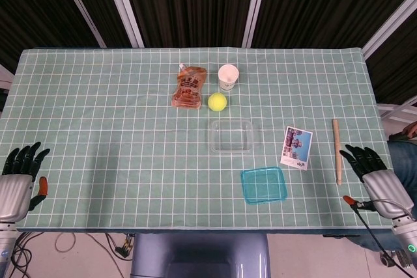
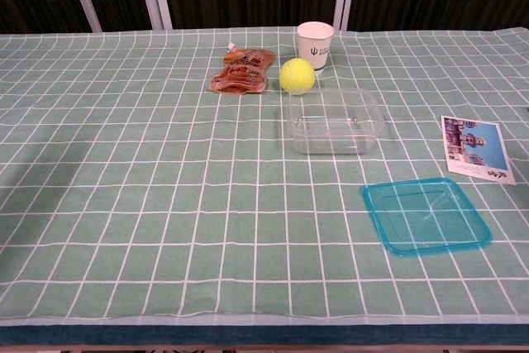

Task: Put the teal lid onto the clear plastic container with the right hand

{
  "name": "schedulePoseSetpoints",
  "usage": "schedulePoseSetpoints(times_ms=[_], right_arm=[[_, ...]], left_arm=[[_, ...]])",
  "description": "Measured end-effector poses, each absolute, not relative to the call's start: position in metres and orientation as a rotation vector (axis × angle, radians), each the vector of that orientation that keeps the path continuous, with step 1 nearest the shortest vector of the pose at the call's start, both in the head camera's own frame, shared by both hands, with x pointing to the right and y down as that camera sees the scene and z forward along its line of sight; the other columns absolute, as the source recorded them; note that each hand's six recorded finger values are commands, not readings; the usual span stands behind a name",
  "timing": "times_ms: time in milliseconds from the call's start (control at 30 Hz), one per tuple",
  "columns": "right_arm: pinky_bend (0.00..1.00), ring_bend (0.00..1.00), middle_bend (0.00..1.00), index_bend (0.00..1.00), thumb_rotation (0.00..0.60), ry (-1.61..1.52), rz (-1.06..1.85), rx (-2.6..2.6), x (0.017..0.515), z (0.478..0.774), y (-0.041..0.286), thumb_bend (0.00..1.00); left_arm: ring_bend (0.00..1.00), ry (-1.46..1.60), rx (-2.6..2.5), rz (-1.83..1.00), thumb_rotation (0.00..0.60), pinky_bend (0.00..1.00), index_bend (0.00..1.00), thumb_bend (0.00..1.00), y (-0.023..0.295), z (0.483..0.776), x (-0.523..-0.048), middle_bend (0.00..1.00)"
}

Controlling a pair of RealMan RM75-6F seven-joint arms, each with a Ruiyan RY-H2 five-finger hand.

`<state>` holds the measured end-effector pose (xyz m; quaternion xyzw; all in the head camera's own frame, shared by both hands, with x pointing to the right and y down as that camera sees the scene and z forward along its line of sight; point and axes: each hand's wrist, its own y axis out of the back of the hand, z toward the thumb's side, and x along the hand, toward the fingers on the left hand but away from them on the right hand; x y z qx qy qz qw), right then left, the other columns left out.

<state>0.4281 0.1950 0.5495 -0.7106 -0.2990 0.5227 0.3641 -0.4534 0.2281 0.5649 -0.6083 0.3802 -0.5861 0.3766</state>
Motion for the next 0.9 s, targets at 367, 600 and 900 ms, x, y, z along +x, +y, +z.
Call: schedulePoseSetpoints(times_ms=[367,600,900], right_arm=[[0.00,0.00,0.02,0.00,0.600,-0.598,1.372,-1.894,0.388,0.563,0.167,0.20],[0.00,0.00,0.02,0.00,0.600,-0.605,1.464,-1.917,0.373,0.588,0.169,0.20],[0.00,0.00,0.02,0.00,0.600,-0.533,1.545,-1.910,0.351,0.611,0.176,0.20]], left_arm=[[0.00,0.982,-1.546,-1.517,0.600,0.00,0.11,0.65,0.228,0.565,-0.456,0.00],[0.00,0.986,-1.540,-1.519,0.600,0.00,0.11,0.65,0.227,0.565,-0.457,0.00],[0.00,0.986,-1.529,-1.515,0.600,0.00,0.11,0.65,0.227,0.565,-0.457,0.00]])
